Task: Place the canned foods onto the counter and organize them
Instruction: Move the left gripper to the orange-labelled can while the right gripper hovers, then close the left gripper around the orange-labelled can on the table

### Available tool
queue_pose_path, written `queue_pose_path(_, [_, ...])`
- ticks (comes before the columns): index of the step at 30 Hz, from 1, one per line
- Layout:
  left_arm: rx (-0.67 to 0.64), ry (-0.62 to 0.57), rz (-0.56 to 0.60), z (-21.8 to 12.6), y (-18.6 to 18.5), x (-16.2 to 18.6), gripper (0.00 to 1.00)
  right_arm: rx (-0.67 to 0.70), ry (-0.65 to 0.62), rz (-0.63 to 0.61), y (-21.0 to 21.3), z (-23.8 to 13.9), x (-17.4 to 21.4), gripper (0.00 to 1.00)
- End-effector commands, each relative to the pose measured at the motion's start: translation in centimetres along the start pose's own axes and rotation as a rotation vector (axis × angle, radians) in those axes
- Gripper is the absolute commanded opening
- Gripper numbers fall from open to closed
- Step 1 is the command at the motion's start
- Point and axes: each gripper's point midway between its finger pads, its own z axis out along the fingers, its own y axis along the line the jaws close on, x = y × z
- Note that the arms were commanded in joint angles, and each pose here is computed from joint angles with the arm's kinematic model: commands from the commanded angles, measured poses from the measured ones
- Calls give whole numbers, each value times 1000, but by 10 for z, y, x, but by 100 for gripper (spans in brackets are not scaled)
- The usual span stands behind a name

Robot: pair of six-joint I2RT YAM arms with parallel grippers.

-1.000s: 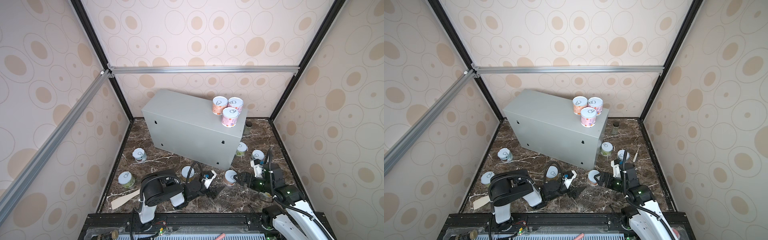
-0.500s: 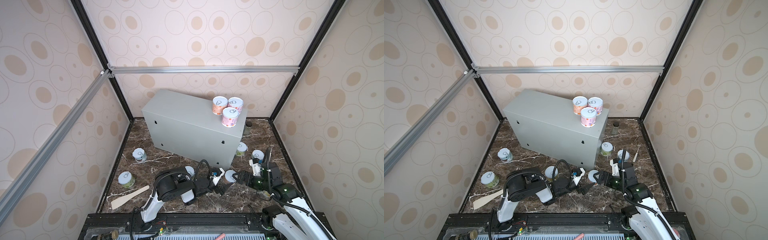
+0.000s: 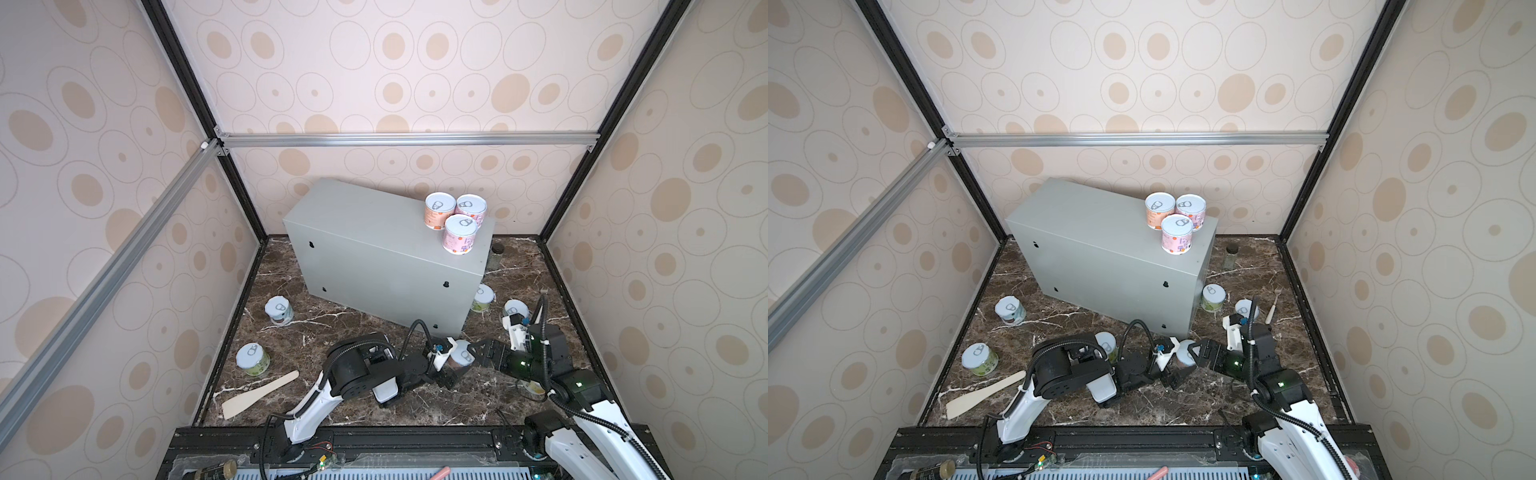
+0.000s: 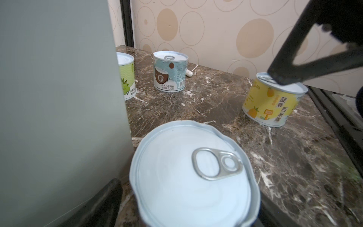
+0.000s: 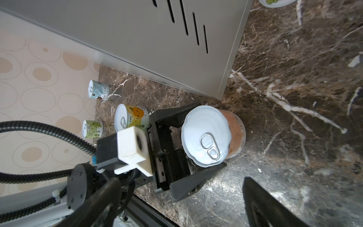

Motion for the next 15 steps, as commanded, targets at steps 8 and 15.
queue_pose_path(8, [-26,-58,19,20,1,-10,88,-16,-27,-13,20,-19,-13,99])
queue_pose_path(15, [-32,-58,26,29,1,-12,86,-11,-40,-20,22,-26,-13,99])
